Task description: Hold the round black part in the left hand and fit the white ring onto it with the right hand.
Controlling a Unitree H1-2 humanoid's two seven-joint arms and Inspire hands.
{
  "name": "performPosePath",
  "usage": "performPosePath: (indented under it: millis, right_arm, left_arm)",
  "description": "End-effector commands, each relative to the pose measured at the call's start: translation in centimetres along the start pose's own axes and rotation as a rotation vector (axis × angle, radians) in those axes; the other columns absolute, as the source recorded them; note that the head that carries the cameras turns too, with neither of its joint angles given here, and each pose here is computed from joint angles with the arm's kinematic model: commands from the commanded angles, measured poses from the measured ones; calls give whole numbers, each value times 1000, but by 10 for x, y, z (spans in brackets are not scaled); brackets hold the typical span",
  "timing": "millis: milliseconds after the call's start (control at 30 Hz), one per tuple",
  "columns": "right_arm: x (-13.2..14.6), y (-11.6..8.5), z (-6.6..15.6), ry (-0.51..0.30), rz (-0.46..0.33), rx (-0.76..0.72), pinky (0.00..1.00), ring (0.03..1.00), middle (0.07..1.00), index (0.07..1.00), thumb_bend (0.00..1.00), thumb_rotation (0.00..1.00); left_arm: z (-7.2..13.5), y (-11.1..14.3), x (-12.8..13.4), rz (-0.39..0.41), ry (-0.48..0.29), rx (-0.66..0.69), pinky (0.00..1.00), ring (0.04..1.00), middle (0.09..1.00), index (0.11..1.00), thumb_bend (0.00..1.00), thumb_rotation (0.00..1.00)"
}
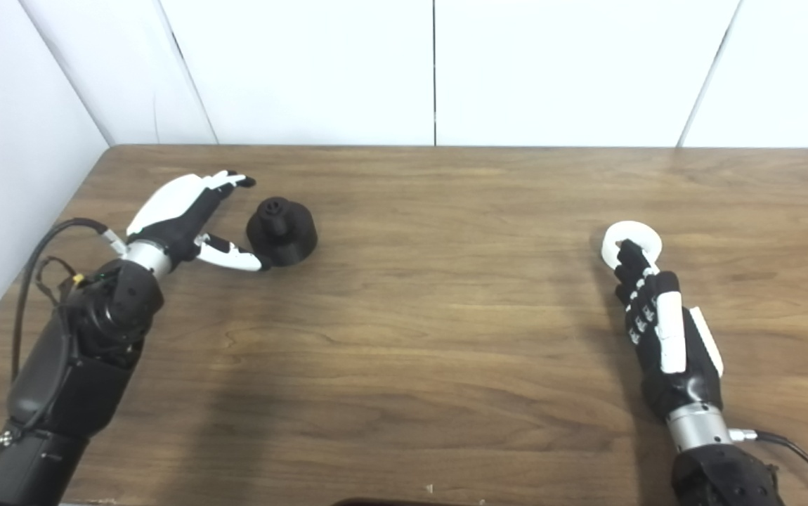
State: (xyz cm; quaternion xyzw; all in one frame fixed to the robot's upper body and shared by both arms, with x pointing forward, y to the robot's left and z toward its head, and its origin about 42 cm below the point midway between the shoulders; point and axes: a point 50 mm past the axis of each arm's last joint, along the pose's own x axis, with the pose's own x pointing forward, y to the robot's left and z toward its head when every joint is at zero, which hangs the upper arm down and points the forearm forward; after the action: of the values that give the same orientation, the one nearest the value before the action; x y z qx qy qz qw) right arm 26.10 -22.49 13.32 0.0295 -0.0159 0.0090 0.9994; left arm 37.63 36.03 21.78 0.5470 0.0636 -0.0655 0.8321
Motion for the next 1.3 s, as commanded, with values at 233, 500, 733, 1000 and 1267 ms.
performPosePath:
  millis: [233,500,733,1000,1267]
  right_arm:
    - [-7,14,3,-45,-9,68,1000,973,960,933,672,1000]
    - [-6,12,4,-48,-11,75,1000,969,959,931,679,1000]
    - [-7,10,3,-51,-3,64,1000,964,958,935,661,1000]
    - [-7,9,3,-50,-6,61,1000,962,953,930,648,1000]
    - [-8,8,3,-49,-8,62,1000,966,952,929,646,1000]
  left_arm:
    - [-3,31,12,45,16,32,972,1000,983,884,1000,241]
    - [-10,30,13,29,32,49,940,1000,979,889,1000,239]
    - [-11,28,17,27,48,57,940,1000,970,883,1000,246]
    - [-13,26,21,12,57,50,930,1000,976,876,1000,252]
    - [-12,25,26,-2,67,46,920,1000,976,870,1000,258]
